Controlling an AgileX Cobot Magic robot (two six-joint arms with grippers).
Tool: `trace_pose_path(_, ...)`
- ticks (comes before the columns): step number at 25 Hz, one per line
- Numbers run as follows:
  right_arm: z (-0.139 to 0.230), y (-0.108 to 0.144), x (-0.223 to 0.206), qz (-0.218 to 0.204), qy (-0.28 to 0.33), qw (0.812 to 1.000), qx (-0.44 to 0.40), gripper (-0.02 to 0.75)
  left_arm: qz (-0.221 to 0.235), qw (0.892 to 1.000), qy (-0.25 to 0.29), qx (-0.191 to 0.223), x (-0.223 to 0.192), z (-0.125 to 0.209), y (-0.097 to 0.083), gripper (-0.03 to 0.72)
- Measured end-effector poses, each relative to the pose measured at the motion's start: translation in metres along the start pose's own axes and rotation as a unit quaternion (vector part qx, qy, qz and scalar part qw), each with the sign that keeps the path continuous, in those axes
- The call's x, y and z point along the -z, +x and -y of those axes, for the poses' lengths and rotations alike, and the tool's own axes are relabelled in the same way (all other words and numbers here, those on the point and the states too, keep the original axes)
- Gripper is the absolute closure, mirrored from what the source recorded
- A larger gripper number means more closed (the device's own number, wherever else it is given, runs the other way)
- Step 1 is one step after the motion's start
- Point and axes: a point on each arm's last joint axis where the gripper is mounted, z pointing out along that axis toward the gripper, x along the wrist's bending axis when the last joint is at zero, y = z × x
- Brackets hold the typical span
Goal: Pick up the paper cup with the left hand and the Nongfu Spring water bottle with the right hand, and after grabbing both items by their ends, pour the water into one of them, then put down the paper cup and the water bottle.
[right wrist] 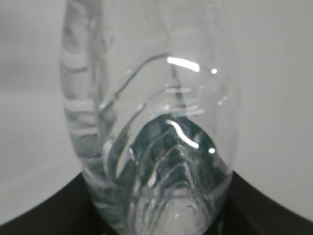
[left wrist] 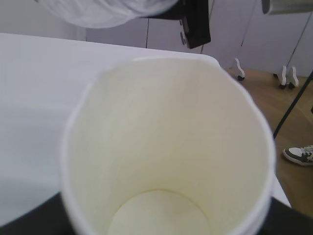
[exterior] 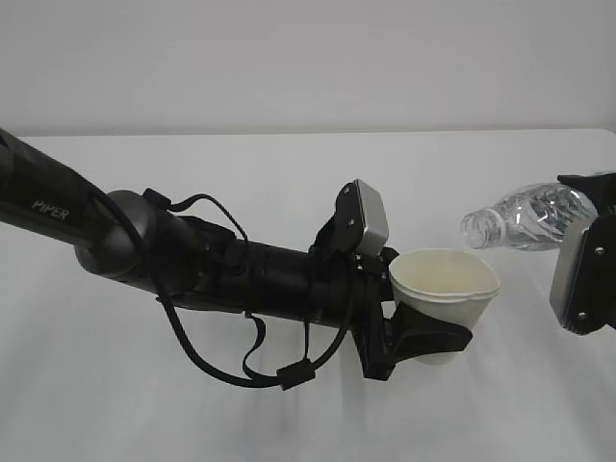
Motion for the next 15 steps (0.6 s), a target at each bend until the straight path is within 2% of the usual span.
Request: trace_pose_path(15,-0.0001,-0.0005,0.0000,0.003,-0.001,1.000,0.023,0.332,0.001,1.000,0.001,-0.001,0.0000,0.0002,-0.0002,0.257)
